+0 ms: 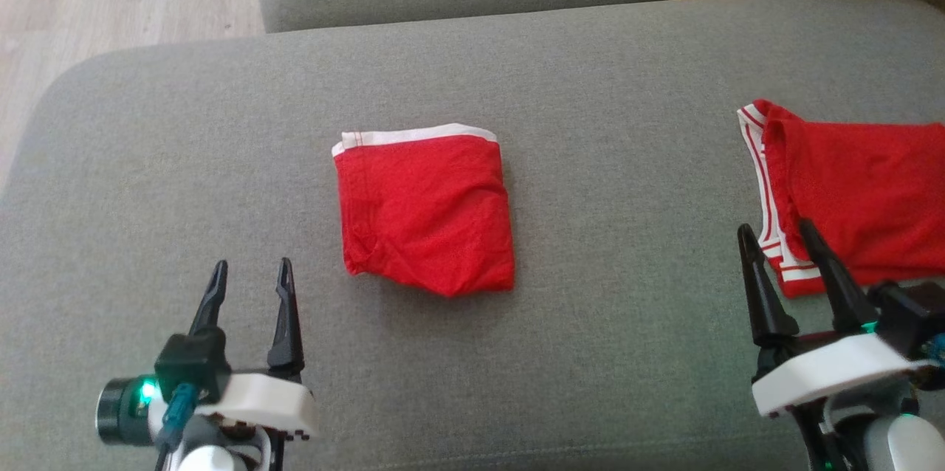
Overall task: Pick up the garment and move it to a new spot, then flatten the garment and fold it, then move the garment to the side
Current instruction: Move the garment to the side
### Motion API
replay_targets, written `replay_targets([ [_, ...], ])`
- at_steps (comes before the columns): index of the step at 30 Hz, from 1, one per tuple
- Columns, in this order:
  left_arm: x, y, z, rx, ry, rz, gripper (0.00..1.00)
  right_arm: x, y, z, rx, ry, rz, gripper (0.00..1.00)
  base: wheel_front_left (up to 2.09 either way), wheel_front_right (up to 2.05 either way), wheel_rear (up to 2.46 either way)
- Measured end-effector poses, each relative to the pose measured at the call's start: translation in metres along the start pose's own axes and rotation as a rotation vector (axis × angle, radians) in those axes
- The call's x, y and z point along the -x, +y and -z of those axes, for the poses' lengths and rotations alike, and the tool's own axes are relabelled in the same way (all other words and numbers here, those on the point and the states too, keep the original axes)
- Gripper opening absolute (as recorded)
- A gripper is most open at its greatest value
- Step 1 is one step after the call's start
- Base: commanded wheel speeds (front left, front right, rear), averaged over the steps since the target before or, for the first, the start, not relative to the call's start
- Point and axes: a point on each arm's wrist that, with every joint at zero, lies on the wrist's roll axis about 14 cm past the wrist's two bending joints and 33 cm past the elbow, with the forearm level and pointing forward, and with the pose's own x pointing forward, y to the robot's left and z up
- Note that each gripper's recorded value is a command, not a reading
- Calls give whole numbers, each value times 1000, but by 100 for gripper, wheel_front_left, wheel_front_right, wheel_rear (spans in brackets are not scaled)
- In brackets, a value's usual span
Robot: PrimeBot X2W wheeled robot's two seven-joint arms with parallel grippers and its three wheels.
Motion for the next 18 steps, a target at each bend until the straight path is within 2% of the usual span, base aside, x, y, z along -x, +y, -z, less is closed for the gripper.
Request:
replay_targets([
  [12, 0, -1, 3, 0, 9, 5, 100, -5, -1, 5, 7, 21, 1, 100, 0, 0, 0],
  [18, -19, 0, -10, 3, -45, 3, 100, -21, 5, 34, 3, 127, -30, 100, 0, 0, 0],
])
